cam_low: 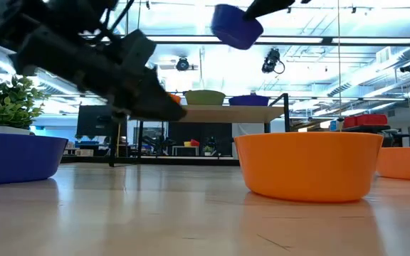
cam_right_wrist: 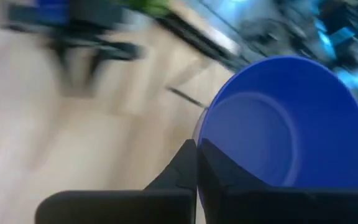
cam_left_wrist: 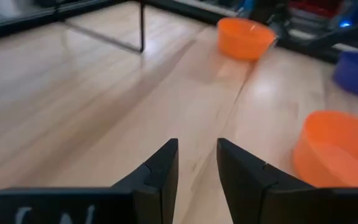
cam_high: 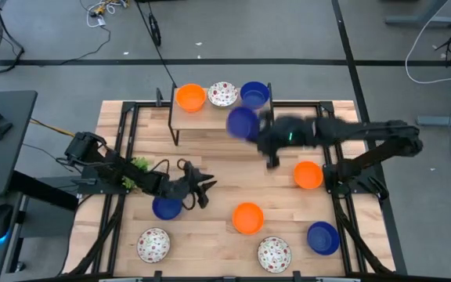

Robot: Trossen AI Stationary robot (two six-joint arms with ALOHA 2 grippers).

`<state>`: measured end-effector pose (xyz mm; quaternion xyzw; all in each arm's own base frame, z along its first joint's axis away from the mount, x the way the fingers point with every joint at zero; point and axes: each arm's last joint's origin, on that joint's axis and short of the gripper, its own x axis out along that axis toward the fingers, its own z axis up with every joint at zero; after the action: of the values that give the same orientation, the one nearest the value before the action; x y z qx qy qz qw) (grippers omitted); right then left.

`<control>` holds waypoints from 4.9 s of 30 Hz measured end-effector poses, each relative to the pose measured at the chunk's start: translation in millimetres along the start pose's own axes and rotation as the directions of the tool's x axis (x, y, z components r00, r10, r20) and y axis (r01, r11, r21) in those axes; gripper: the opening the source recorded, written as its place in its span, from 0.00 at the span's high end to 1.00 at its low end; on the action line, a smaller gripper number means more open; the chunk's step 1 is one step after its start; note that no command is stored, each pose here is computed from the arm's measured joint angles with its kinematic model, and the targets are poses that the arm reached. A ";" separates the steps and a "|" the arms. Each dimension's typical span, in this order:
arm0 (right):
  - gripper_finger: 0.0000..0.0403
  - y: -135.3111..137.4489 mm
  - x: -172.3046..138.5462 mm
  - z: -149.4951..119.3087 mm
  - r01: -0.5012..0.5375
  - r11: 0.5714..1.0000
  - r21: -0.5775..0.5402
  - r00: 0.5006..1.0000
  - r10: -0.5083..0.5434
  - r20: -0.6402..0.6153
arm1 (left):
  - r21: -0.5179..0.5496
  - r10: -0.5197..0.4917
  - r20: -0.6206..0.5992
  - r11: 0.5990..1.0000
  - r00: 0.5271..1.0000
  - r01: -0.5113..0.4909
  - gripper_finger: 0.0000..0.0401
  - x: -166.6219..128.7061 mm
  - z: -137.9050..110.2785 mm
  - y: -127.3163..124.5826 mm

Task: Pick & Place Mini bowls
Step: Stack the blue bowl on top of the other blue bowl on the shelf, then stack the green patterned bowl on top of the other green patterned bowl on the shelf

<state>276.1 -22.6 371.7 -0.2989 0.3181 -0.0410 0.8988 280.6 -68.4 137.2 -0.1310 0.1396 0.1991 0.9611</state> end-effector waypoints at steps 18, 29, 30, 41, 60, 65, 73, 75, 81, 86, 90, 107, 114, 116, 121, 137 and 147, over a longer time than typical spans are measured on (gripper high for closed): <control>0.99 -98.7 61.2 -95.6 -0.026 0.985 0.170 0.926 0.088 -0.368 | -0.014 -0.035 0.018 0.999 0.999 0.035 0.72 12.8 12.3 14.8; 0.98 -100.0 67.5 -100.7 -0.030 0.973 0.230 0.924 0.115 -0.366 | -0.011 -0.038 0.014 0.999 0.999 0.039 0.72 12.1 11.5 13.7; 0.97 -100.1 67.4 -100.6 -0.028 0.972 0.233 0.924 0.114 -0.366 | -0.009 -0.039 0.013 0.999 0.999 0.040 0.72 11.9 11.2 13.4; 0.89 -101.3 69.0 -101.5 -0.026 0.966 0.257 0.928 0.119 -0.352 | -0.007 -0.043 0.013 0.999 0.999 0.044 0.71 11.0 10.6 11.9; 0.69 -94.6 66.4 -87.5 -0.003 0.947 0.320 0.944 0.108 -0.311 | -0.003 -0.049 0.009 0.999 0.999 0.049 0.71 10.3 10.0 10.9; 0.74 -66.0 58.6 -61.2 -0.081 0.937 0.339 0.941 0.184 -0.283 | 0.000 -0.047 0.004 0.999 0.999 0.047 0.71 10.4 9.4 11.1; 0.82 8.9 44.4 -11.2 -0.305 0.913 0.272 0.894 0.373 -0.250 | 0.009 -0.059 -0.001 0.998 0.998 0.059 0.71 8.8 8.1 8.6; 0.83 31.3 44.3 -4.1 -0.366 0.898 0.246 0.878 0.420 -0.229 | 0.012 -0.062 -0.004 0.998 0.998 0.062 0.71 8.3 7.5 8.0; 0.87 105.4 46.8 -10.8 -0.578 0.786 0.222 0.752 0.618 -0.230 | 0.025 -0.070 -0.009 0.997 0.997 0.070 0.71 7.0 6.4 6.0; 0.88 159.5 41.7 -23.8 -0.674 0.681 0.286 0.631 0.732 -0.255 | 0.057 -0.056 -0.004 0.997 0.998 0.057 0.71 7.4 6.7 6.9; 0.88 190.9 42.8 -27.7 -0.747 0.599 0.289 0.582 0.799 -0.152 | 0.069 -0.027 0.007 0.997 1.000 0.027 0.71 10.1 8.7 11.4; 0.55 276.3 -24.0 -10.0 -0.854 0.421 -0.304 0.471 0.875 -0.111 | 0.053 0.028 0.018 0.998 0.999 -0.029 0.71 18.6 14.8 25.9; 0.57 298.6 -19.8 -24.8 -0.804 0.423 -0.418 0.501 0.861 -0.091 | 0.048 0.026 0.018 0.998 0.999 -0.027 0.71 18.5 14.8 25.8; 0.59 307.1 -18.1 -31.5 -0.801 0.408 -0.437 0.500 0.858 -0.116 | 0.047 0.017 0.015 0.999 1.000 -0.018 0.71 18.3 14.5 25.1; 0.62 328.6 -16.1 -40.5 -0.730 0.390 -0.561 0.563 0.809 -0.171 | 0.020 -0.024 -0.001 1.000 1.000 0.024 0.71 16.9 13.2 21.7; 0.84 340.4 -12.9 -43.6 -0.695 0.405 -0.594 0.604 0.777 -0.177 | 0.029 -0.064 -0.005 0.998 0.998 0.064 0.71 10.9 9.3 11.5; 0.83 342.1 -15.6 -43.7 -0.691 0.394 -0.606 0.600 0.780 -0.176 | 0.026 -0.066 -0.010 0.997 0.998 0.066 0.71 10.4 8.6 10.8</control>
<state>197.8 239.0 160.4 -0.4057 0.3490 0.4877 0.6897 287.1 -52.6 139.7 -0.1237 0.1421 0.1650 0.9681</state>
